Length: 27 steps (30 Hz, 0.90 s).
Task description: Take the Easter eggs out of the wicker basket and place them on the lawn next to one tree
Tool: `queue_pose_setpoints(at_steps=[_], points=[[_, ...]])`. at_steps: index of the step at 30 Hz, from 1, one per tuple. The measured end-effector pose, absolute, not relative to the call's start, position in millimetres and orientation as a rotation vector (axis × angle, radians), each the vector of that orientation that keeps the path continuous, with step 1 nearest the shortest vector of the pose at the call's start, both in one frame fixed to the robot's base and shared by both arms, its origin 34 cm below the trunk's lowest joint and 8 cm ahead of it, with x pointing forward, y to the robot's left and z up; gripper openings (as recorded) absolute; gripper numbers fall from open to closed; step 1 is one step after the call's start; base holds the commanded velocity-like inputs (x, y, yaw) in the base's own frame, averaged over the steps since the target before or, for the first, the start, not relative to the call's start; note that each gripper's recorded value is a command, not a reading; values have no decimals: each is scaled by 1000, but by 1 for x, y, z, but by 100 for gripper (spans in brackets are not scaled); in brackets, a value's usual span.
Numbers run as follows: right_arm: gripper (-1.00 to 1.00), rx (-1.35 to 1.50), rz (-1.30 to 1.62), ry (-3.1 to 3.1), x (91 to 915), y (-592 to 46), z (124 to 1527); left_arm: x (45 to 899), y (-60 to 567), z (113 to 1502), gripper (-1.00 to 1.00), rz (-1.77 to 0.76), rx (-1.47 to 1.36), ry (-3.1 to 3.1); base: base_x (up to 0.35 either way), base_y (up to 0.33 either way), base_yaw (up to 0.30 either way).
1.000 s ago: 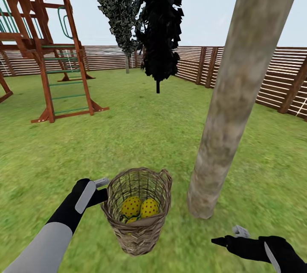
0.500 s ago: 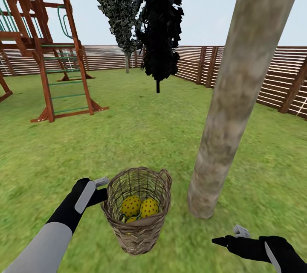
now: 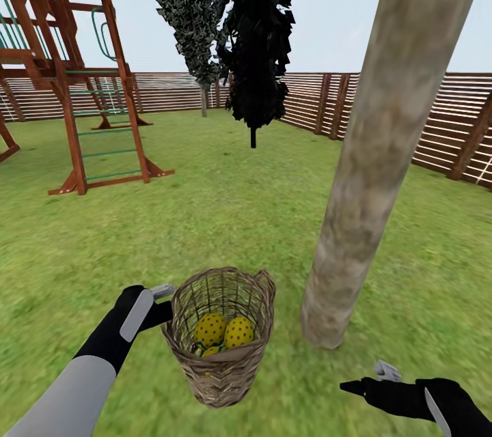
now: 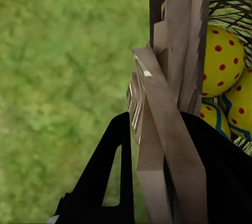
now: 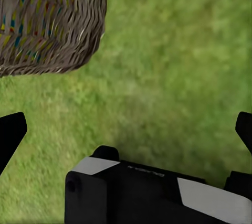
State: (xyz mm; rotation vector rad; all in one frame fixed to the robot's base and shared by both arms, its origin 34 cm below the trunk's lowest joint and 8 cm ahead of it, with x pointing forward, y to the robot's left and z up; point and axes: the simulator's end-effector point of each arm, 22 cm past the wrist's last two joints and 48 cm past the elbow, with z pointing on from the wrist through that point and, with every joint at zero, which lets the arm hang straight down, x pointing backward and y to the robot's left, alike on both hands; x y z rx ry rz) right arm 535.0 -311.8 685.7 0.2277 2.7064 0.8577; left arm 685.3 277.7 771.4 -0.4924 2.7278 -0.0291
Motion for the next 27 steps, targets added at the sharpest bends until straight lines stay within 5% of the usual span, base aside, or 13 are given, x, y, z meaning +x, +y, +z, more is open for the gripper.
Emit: queue_pose_setpoints(at_steps=[27], points=[[100,232,851,2713,536,-312,645,688,278,733,-100,-27,-491,2726,0,0,0]])
